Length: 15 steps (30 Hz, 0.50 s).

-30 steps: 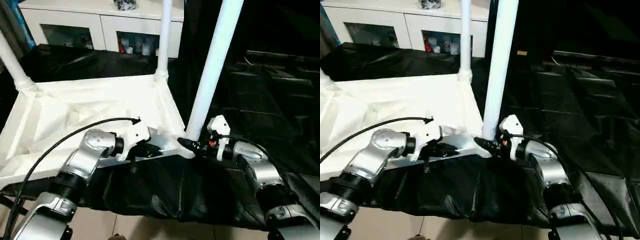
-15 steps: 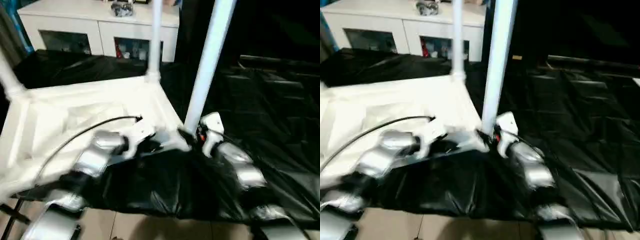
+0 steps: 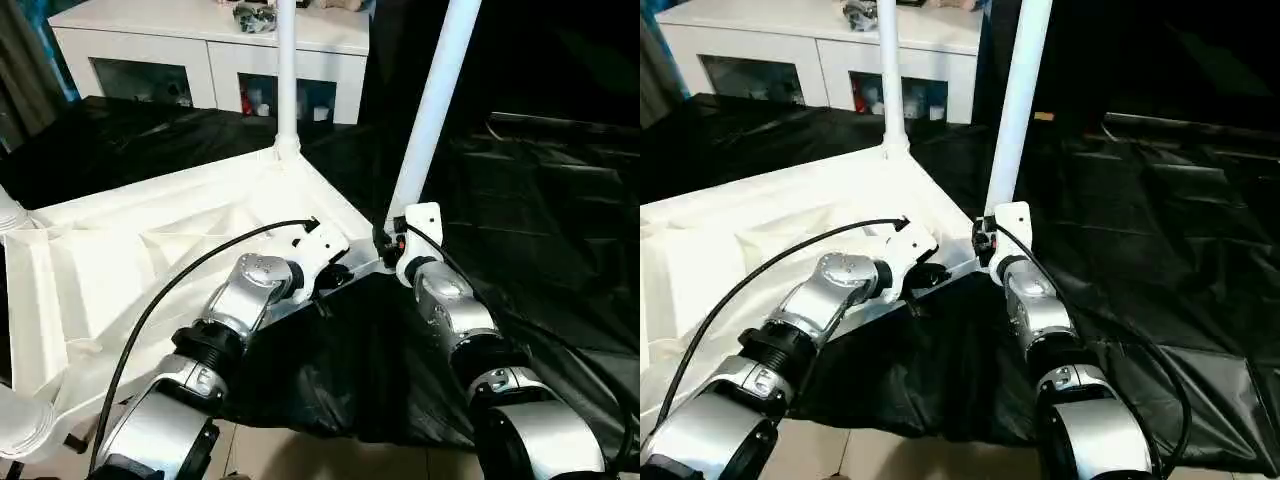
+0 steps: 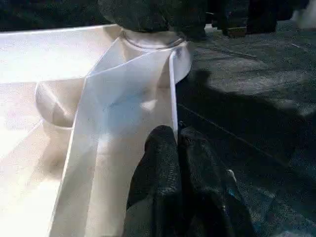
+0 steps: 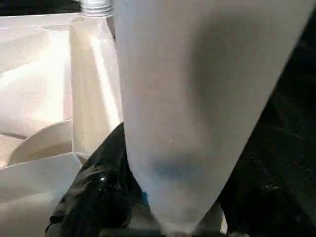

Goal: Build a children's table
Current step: Rotate leg to tighten

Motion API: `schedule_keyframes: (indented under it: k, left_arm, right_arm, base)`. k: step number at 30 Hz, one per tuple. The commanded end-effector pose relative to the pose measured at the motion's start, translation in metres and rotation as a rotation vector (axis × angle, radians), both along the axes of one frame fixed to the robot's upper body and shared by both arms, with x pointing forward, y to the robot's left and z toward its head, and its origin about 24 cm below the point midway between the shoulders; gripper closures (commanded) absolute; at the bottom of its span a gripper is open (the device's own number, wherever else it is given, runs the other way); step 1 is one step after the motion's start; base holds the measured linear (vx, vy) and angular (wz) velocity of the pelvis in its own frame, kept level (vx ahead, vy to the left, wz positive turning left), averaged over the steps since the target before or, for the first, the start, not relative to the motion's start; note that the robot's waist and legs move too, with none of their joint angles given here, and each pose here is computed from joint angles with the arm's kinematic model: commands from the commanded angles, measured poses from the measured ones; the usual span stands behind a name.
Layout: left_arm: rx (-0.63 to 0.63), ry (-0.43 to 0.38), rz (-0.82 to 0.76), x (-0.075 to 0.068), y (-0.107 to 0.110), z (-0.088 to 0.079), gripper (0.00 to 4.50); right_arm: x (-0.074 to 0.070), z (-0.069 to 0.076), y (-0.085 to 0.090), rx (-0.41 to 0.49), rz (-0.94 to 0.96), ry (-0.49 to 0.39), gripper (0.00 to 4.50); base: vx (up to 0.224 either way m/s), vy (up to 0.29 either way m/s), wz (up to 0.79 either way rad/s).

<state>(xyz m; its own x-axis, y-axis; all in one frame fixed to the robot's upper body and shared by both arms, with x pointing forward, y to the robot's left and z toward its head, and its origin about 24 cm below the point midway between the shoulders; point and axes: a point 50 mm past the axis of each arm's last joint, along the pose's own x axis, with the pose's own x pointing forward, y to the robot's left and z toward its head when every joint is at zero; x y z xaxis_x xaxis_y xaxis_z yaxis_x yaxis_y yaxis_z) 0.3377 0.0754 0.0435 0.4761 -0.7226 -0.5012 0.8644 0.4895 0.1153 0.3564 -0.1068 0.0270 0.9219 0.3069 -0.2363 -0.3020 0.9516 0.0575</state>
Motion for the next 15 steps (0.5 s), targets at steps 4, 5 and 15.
schedule_keyframes:
  k: [4,5,15]
  left_arm:
    - [-0.007,-0.018,-0.120,-0.008,0.010,0.004,4.50]
    - [-0.023,-0.013,-0.154,-0.011,0.017,0.006,4.50]
    - [-0.024,0.011,-0.278,-0.023,0.041,0.011,4.50]
  right_arm:
    - [-0.014,-0.012,0.005,-0.011,0.223,0.026,1.43]
    - [-0.014,-0.009,-0.004,-0.032,0.277,0.004,1.43]
    - [-0.025,0.009,-0.032,-0.040,0.588,-0.071,1.43]
  base:
    - [0.000,0.000,0.00]
    - [0.000,0.000,0.00]
    - [0.000,0.000,0.00]
